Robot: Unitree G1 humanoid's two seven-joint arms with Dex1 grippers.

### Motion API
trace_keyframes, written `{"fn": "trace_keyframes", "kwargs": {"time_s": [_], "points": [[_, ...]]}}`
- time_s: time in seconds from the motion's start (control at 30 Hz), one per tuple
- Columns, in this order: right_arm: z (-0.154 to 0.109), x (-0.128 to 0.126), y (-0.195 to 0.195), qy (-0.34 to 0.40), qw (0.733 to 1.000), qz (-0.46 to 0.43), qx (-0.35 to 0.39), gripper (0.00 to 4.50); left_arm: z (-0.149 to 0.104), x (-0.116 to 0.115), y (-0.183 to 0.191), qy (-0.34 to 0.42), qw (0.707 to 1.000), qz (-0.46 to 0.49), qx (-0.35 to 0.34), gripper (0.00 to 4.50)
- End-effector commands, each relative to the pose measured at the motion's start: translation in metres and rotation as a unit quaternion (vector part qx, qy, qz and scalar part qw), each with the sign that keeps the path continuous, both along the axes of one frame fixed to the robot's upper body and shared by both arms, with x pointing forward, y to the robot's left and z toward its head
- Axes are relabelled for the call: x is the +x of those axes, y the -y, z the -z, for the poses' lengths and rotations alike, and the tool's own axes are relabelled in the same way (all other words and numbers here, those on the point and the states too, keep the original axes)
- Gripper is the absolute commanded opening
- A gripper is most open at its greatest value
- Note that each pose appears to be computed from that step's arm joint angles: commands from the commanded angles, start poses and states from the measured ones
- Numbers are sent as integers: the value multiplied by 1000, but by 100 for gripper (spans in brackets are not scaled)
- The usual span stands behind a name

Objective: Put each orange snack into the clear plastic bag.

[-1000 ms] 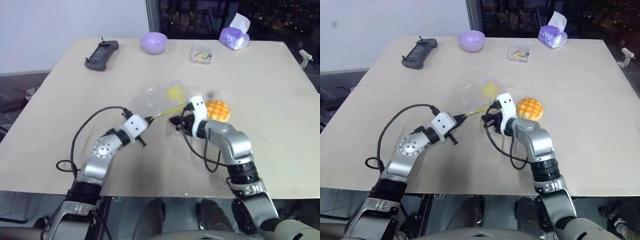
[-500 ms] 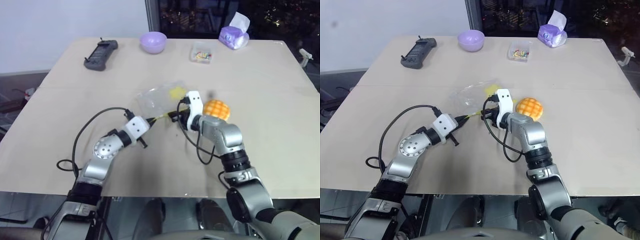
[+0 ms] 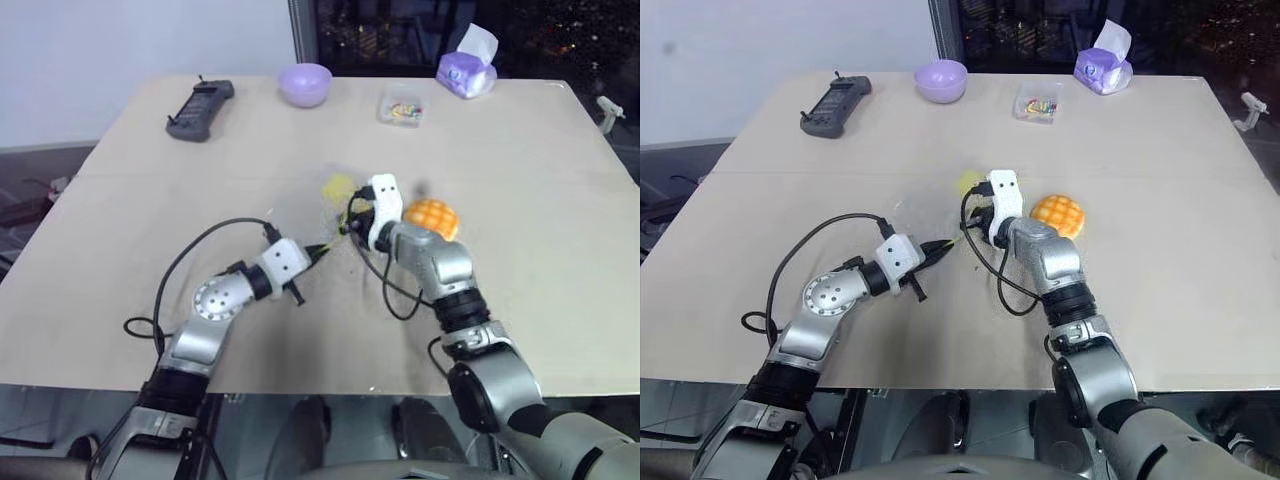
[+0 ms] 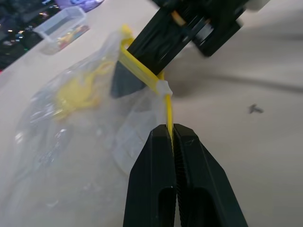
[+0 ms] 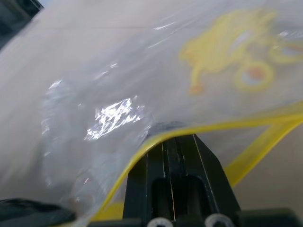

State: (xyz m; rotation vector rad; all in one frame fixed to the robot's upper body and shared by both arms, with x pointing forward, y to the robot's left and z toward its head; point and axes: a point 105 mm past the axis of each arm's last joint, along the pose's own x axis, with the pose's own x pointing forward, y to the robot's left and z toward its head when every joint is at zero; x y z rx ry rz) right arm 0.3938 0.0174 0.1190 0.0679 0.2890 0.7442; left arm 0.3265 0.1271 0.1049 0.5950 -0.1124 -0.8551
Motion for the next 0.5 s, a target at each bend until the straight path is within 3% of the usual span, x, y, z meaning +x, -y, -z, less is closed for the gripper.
{"fn": "trace_keyframes", "kwargs": {"time_s": [0.03, 0.1, 0.17, 0.2, 0.23, 0.37, 0.47, 0.5], "points": [[-5, 5, -3, 106, 991, -21, -75, 6, -15, -4, 1, 12, 1000, 20, -9, 0], [-4, 7, 3, 193, 969, -37, -146, 56, -19, -2, -6, 14, 1000, 19, -6, 0], [-5, 3, 2, 240, 954, -65, -167, 102, -25, 0, -9, 14, 1000, 18, -11, 0], [-5, 0, 0, 260, 947, -81, -172, 160, -27, 0, -9, 13, 1000, 21, -13, 0], [-5, -5, -3, 283, 936, -105, -180, 175, -28, 0, -9, 12, 1000, 26, -13, 0], [-5, -14, -9, 374, 884, -152, -235, 310, -31, 0, -8, 7, 999, 43, -7, 0], [-8, -12, -9, 435, 842, -153, -281, 435, -35, 0, -7, 2, 998, 59, -4, 0], [-9, -10, -9, 448, 833, -147, -290, 444, -37, 0, -7, 1, 998, 63, -4, 0]]}}
